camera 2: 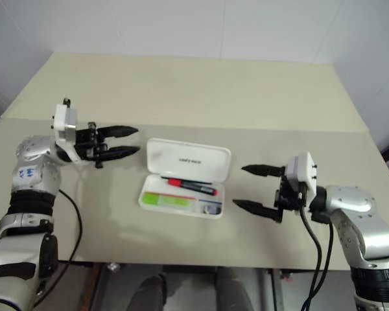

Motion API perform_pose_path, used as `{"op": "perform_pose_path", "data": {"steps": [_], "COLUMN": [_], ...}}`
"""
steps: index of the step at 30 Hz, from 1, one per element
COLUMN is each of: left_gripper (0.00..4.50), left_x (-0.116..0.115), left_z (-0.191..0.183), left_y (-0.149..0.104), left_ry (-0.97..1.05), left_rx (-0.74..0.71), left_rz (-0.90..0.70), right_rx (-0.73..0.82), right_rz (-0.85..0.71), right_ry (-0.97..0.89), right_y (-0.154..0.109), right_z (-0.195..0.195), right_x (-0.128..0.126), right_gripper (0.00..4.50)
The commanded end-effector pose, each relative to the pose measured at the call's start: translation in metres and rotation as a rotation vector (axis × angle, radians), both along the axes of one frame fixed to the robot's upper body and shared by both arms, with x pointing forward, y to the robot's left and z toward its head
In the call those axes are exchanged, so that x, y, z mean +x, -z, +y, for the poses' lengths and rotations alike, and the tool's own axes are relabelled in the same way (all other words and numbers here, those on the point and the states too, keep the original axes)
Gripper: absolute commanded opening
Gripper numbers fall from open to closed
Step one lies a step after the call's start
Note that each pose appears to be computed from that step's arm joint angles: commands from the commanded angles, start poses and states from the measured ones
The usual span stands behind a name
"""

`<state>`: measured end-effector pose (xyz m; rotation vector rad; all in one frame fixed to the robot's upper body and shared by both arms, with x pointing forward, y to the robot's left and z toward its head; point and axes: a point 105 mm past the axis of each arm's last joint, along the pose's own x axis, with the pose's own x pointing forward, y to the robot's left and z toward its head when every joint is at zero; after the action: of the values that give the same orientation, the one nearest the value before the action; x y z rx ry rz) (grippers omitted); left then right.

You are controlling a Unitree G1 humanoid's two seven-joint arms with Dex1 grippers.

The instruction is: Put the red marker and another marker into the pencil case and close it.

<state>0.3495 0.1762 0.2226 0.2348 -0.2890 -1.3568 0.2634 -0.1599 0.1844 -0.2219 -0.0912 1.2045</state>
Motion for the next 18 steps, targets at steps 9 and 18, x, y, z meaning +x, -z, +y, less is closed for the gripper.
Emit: {"op": "perform_pose_path", "data": {"steps": [9,18], "left_gripper": [0.02,0.02], "left_x": [0.038,0.058], "left_z": [0.002,-0.014], "left_y": [-0.025,0.034], "left_ry": [-0.166,-0.263], "left_rx": [0.032,0.263], "left_rz": [-0.094,0.058], "right_rx": [0.026,0.014], "right_rz": [-0.083,-0.074], "right_ry": [0.081,0.113], "right_y": [-0.017,-0.015], "right_z": [-0.013,-0.018], "right_x": [-0.006,-0.007], "right_gripper": [4.5,4.5]}}
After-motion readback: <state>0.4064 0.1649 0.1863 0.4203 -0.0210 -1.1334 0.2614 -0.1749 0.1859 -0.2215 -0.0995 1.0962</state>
